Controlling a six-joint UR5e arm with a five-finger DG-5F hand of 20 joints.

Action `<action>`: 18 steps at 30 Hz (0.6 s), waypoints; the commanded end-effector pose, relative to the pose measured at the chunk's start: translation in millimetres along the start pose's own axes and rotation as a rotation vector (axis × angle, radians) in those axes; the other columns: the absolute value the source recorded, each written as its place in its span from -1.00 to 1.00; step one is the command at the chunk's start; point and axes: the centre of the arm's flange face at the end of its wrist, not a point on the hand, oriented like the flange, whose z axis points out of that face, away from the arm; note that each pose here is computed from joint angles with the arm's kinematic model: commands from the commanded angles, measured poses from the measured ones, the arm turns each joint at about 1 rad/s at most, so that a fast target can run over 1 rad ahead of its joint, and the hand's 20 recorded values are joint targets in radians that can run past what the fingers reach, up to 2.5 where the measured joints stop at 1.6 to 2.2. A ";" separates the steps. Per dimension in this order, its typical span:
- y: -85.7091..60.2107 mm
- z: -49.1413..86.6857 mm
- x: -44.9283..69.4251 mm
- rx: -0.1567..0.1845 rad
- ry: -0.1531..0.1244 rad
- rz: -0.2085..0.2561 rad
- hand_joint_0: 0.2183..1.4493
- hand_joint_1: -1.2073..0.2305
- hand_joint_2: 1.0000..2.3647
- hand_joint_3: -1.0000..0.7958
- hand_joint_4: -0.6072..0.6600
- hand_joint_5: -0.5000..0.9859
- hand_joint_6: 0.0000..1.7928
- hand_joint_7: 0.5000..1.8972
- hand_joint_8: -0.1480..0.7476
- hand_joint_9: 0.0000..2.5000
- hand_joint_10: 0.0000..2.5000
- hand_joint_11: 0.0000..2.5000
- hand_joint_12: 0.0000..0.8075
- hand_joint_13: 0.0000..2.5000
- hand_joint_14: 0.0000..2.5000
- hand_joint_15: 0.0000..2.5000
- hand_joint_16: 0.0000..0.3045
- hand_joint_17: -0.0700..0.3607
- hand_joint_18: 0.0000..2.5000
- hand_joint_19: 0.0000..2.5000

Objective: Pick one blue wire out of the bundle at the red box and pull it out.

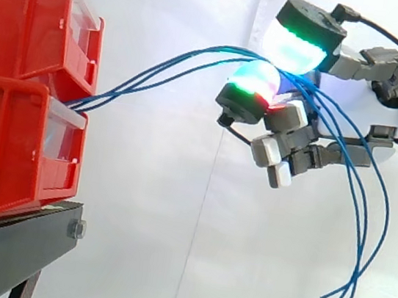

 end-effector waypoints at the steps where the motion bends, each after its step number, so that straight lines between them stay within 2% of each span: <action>1: -0.2 -0.1 -1.2 0.000 -0.001 0.000 -0.57 -0.27 -1.00 -0.44 0.25 -0.51 0.03 -0.23 0.18 -0.08 -0.99 -0.35 0.14 -0.22 -0.98 -0.48 -0.60 -0.04 -0.28 -0.48; 5: -1.4 -0.5 -3.3 0.003 -0.004 0.000 -0.58 -0.05 -1.00 -0.44 0.25 -0.49 0.01 -0.17 0.20 -0.04 -0.99 -0.36 0.15 -0.20 -0.98 -0.48 -0.60 -0.03 -0.27 -0.47; 7: -0.9 -0.4 -4.6 0.001 -0.005 0.000 -0.54 -0.01 -1.00 -0.44 0.25 -0.48 0.00 -0.14 0.20 -0.02 -0.99 -0.36 0.13 -0.19 -0.98 -0.48 -0.61 -0.05 -0.27 -0.46; 10: -1.2 -0.5 -5.7 0.002 -0.007 0.000 -0.44 -0.06 -0.99 -0.36 0.24 -0.47 0.00 -0.08 0.18 -0.01 -0.98 -0.36 0.07 -0.19 -0.98 -0.48 -0.64 -0.10 -0.29 -0.46; 18: -1.9 -0.7 -5.6 0.003 -0.007 0.000 -0.41 -0.27 -0.98 -0.18 0.24 -0.45 0.01 -0.02 0.20 0.03 -0.99 -0.34 0.09 -0.15 -0.98 -0.48 -0.64 -0.11 -0.23 -0.49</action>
